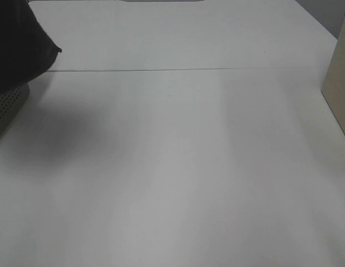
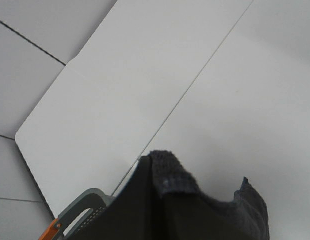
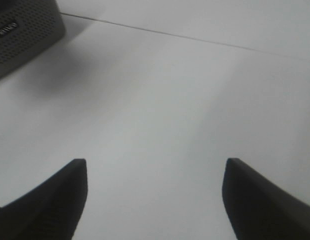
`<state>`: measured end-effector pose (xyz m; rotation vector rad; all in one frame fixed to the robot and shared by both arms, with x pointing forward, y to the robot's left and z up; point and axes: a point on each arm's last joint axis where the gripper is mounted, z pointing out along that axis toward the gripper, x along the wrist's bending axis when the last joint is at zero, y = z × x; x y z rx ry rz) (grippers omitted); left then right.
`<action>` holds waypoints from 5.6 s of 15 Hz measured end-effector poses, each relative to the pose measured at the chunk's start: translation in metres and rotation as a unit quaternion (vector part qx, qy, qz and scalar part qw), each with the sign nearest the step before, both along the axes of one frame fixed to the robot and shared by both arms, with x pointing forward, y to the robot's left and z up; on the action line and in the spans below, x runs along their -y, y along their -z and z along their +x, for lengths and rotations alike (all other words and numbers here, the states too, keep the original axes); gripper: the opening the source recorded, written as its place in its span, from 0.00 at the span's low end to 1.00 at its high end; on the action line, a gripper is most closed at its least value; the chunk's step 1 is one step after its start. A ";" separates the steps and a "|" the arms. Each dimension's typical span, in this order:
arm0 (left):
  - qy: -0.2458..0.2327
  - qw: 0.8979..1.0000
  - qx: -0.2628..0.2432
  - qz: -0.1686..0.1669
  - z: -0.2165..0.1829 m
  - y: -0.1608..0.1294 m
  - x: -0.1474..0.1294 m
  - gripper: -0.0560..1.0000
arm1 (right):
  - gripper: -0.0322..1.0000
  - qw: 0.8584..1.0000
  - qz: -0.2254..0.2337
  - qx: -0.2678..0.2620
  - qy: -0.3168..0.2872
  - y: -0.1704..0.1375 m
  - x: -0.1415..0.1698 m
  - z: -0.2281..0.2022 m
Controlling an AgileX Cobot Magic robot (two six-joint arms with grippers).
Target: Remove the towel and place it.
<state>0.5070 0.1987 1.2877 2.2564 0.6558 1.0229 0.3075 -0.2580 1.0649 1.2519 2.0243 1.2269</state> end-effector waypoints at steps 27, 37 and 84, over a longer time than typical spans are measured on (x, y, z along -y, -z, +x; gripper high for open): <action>0.266 0.954 0.081 0.115 -0.040 -0.001 0.074 0.05 | 0.73 0.833 0.209 -0.047 -0.510 0.063 -0.183 0.203; 0.262 0.953 0.058 0.138 -0.030 0.010 0.078 0.05 | 0.42 0.830 0.204 -0.056 -0.516 0.065 -0.187 0.200; -0.003 0.864 0.416 -0.283 0.143 0.039 0.097 0.05 | 0.04 0.960 -0.057 0.248 0.119 -0.200 -0.101 0.331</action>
